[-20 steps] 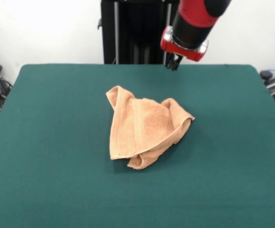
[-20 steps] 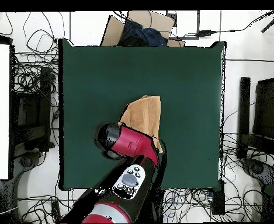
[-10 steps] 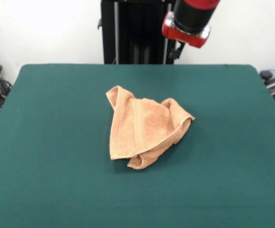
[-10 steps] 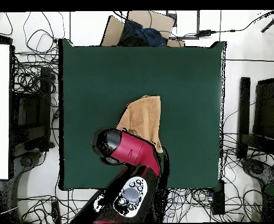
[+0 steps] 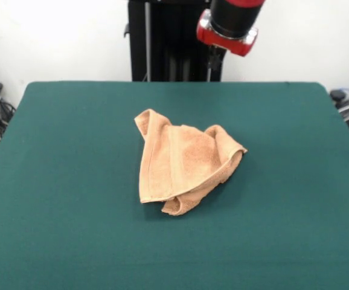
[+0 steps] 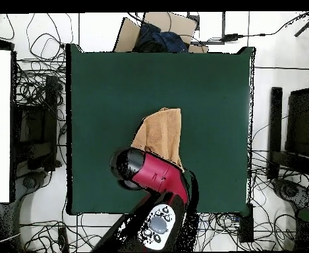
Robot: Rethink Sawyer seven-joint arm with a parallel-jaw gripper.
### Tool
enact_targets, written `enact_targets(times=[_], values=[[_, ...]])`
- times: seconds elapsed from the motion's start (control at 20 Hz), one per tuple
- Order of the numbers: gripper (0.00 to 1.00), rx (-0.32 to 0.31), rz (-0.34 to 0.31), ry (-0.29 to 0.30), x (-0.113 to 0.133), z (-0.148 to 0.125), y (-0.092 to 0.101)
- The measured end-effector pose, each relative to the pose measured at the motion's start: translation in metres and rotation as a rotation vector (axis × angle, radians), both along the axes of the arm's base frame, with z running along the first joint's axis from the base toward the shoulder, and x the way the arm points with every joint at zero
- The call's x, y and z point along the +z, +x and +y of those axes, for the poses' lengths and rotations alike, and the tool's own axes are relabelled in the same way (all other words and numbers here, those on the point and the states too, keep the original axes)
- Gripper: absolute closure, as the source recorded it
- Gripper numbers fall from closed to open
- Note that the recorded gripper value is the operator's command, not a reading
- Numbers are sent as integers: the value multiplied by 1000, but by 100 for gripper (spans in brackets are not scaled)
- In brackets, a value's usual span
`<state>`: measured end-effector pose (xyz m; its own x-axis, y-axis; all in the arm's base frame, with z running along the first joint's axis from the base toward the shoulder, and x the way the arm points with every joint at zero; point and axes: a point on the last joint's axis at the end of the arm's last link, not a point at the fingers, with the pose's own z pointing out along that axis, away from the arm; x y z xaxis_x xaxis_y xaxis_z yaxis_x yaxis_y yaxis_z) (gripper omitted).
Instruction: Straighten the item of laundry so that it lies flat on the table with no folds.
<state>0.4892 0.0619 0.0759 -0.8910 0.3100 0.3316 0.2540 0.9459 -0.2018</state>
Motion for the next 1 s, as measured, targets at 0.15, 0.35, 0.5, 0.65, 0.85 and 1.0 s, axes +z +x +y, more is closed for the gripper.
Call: enact_targets(times=[0.15, 0.35, 0.5, 0.65, 0.85, 1.0], values=[[100, -23, 16, -1, -9, -13, -1], [100, -47, 34, -3, -20, -27, -1], [100, -54, 46, -4, -26, -31, -2], [100, -58, 64, -5, -34, -34, -7], [100, -60, 81, -5, -41, -34, -11], [100, -59, 90, -4, -45, -34, -13]])
